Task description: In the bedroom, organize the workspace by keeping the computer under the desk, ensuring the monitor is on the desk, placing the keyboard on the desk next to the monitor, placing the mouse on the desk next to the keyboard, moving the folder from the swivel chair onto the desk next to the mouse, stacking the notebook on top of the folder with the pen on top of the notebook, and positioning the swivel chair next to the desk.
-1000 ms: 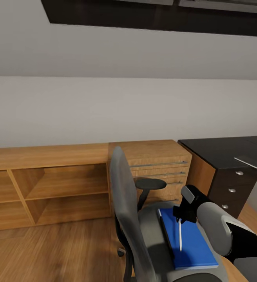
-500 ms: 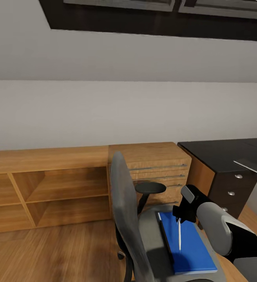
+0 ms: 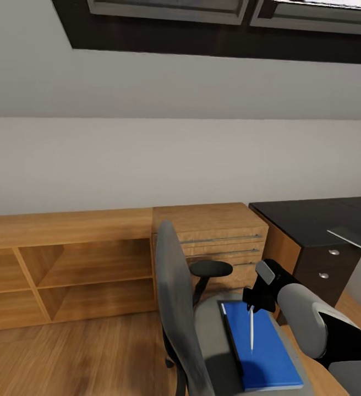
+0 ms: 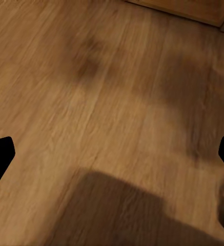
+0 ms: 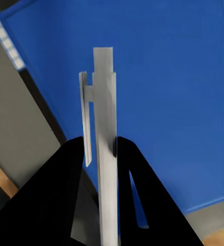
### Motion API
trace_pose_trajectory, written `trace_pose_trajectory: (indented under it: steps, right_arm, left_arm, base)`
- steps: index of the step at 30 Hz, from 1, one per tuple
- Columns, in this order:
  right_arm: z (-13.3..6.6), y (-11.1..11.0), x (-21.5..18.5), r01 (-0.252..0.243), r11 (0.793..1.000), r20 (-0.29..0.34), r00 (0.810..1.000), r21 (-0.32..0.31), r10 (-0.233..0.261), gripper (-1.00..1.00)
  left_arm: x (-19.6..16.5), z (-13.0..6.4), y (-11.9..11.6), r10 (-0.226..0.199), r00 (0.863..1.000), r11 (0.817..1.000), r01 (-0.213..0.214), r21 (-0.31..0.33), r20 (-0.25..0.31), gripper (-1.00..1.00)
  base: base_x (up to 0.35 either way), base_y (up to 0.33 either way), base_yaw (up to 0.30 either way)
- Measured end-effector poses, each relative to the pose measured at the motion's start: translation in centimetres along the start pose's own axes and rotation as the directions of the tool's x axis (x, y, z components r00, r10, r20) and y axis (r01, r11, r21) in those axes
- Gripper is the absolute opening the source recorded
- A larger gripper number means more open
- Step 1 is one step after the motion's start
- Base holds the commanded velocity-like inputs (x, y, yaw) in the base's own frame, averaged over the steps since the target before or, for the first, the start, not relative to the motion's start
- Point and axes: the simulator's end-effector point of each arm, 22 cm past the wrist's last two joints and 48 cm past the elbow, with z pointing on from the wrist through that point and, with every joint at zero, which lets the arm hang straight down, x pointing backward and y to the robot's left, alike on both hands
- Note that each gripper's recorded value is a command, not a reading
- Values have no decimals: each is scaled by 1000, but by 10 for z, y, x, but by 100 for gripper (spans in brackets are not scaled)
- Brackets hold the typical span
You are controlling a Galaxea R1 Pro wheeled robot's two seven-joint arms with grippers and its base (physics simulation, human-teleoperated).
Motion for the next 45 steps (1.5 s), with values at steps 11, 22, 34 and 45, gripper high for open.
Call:
trace_pose_trajectory:
  steps: [11,22,34,45]
  right_arm:
    - [-26,5,-13,-6,1000,26,1000,-11,7,-100]
    - [-31,11,-22,-17,1000,72,997,-11,18,-100]
    - [-30,27,-27,-15,1000,125,992,-17,17,-100]
    - [-29,31,-26,-12,1000,128,992,-20,14,-100]
  left_arm:
    - [-17,-12,-3,0,1000,1000,0,1,-1,100]
    - [-20,-15,-3,1,1000,1000,-1,1,-6,100]
    - [-21,-15,2,8,1000,1000,-8,-4,-6,100]
    - [-23,-14,5,12,1000,1000,-12,-6,-4,100]
  base:
    - [0,0,0]
    - [0,0,0]
    - [0,0,60]
    - [-1,-3,217]
